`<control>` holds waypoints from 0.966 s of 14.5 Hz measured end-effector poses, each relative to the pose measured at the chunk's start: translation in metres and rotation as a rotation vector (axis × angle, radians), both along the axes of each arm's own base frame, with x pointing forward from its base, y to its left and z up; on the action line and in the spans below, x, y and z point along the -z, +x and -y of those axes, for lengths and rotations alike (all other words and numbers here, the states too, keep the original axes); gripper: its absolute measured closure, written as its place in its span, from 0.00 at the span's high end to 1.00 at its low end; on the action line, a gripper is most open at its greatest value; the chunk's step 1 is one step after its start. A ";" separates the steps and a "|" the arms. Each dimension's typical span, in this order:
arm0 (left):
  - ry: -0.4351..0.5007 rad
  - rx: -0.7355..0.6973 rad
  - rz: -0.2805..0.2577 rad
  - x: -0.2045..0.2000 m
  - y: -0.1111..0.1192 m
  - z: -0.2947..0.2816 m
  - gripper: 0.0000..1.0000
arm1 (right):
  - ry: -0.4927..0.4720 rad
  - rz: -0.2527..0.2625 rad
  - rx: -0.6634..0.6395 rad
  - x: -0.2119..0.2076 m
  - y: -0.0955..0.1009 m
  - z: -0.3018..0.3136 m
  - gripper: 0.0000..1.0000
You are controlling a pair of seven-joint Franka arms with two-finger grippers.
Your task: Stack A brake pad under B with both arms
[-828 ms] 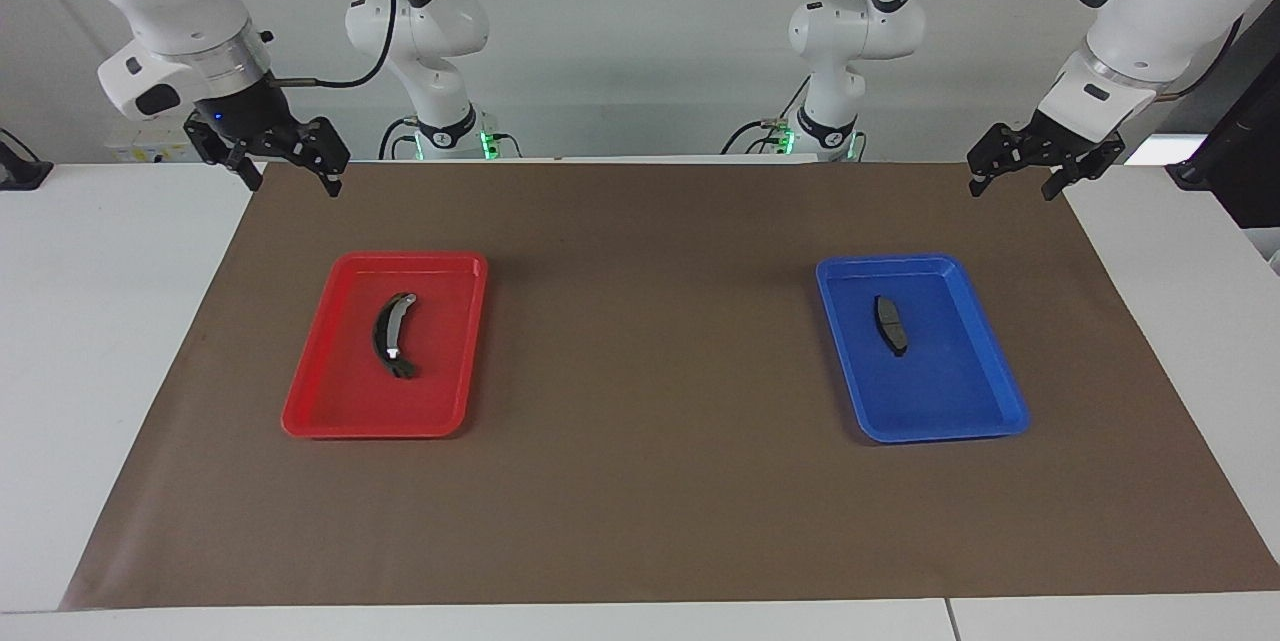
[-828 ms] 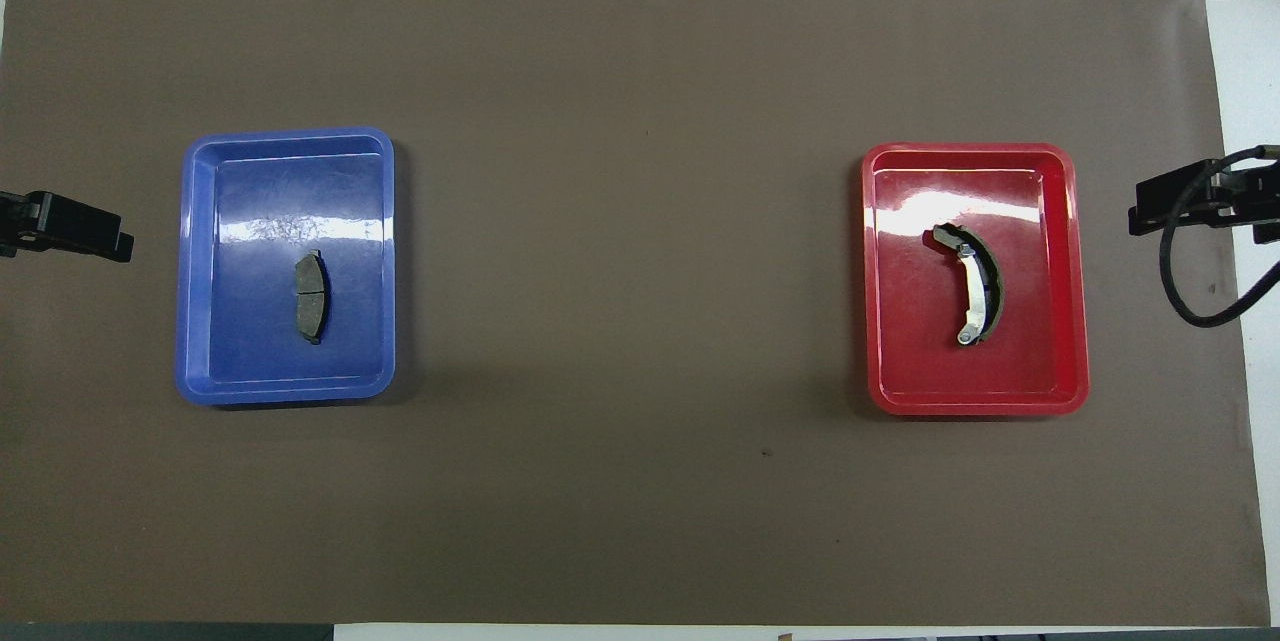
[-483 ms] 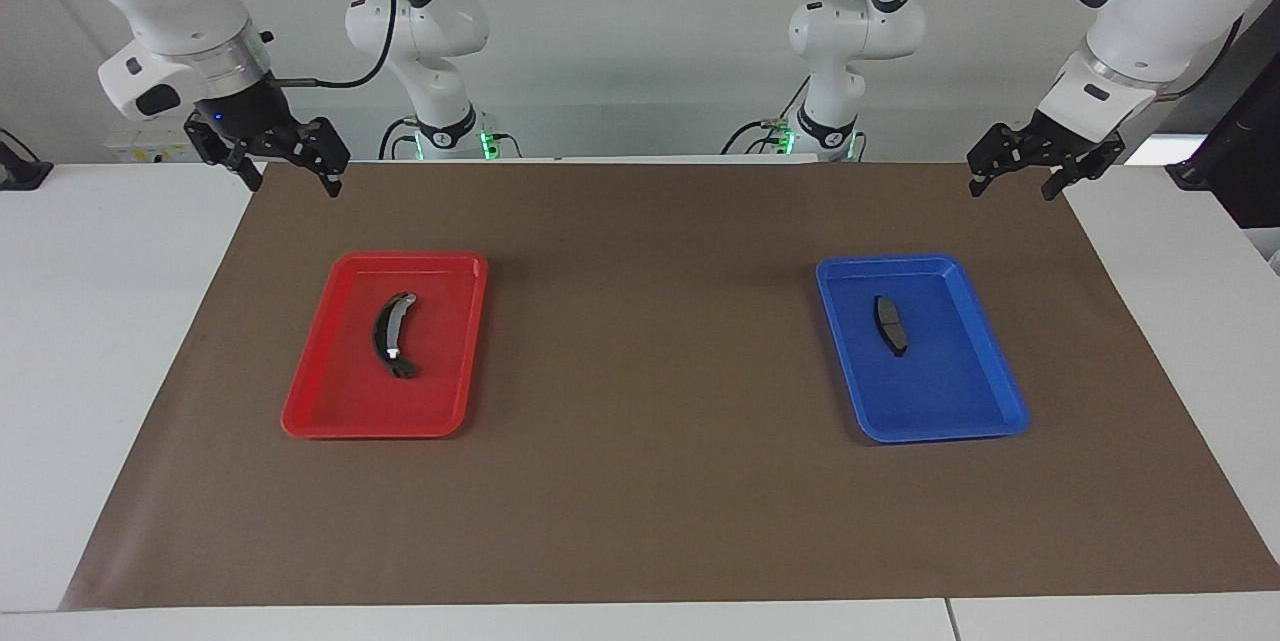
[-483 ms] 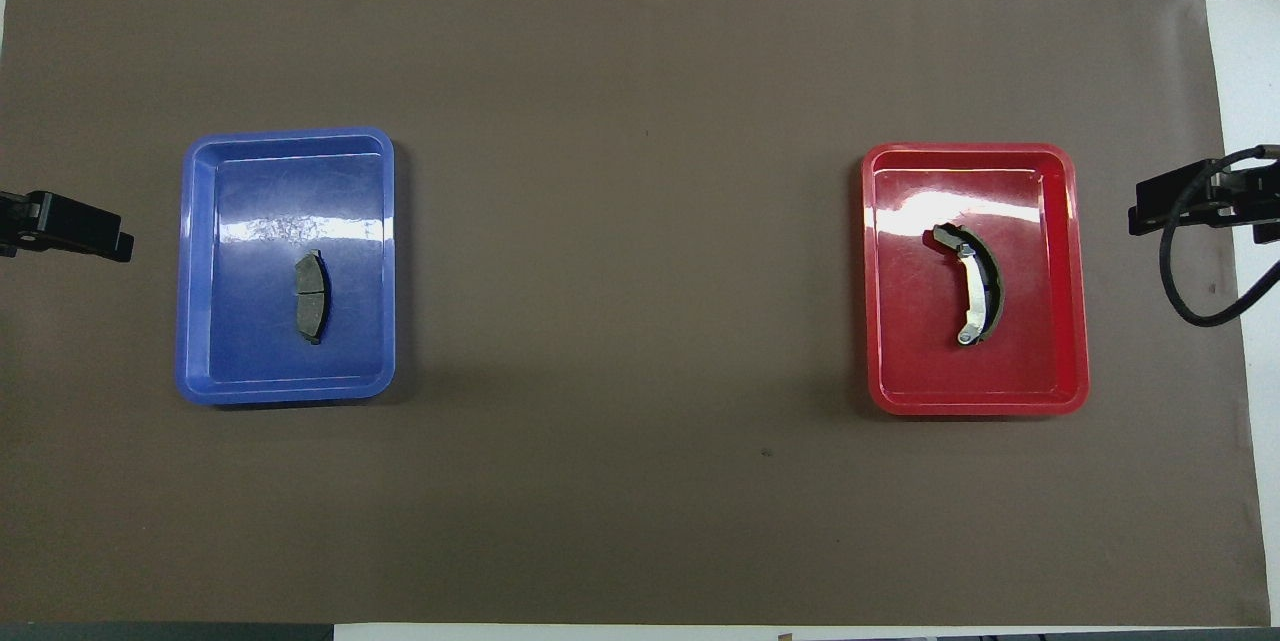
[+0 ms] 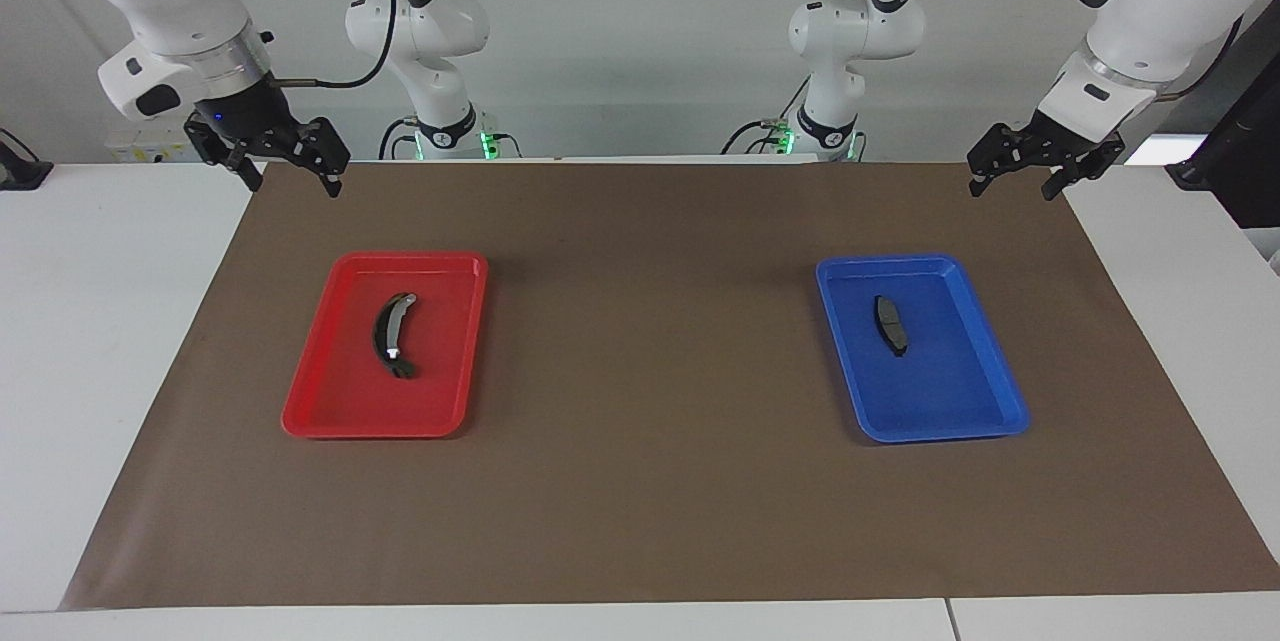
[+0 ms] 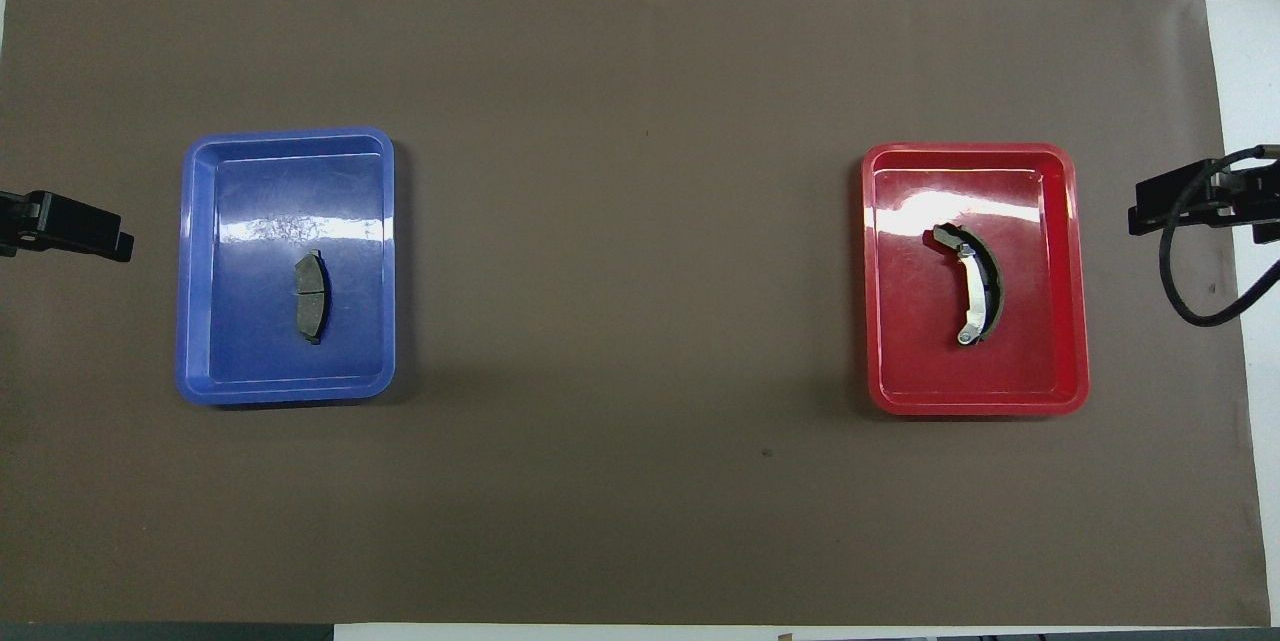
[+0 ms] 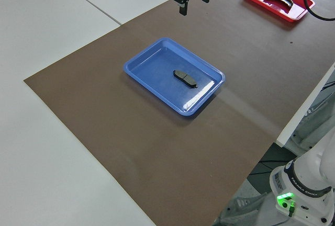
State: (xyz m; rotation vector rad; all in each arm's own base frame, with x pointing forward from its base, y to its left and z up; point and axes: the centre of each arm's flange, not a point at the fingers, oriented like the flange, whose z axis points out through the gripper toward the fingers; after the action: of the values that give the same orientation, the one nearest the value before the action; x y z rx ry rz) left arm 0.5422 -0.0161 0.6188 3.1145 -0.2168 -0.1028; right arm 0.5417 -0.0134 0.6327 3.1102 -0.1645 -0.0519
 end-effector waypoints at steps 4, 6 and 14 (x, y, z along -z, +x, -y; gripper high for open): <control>0.000 0.000 0.000 0.000 0.000 0.000 1.00 | 0.000 -0.001 0.000 0.000 0.000 0.000 1.00; 0.000 0.000 -0.001 0.000 0.000 0.000 1.00 | 0.000 -0.001 0.000 0.000 0.000 0.000 1.00; -0.009 0.037 0.115 0.074 -0.007 0.020 1.00 | 0.000 -0.001 0.000 0.001 0.000 0.000 1.00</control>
State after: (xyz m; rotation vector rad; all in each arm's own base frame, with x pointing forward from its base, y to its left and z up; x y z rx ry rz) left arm 0.5356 -0.0364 0.5449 3.1106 -0.2767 0.0762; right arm 0.5421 -0.0134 0.6320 3.1101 -0.1645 -0.0539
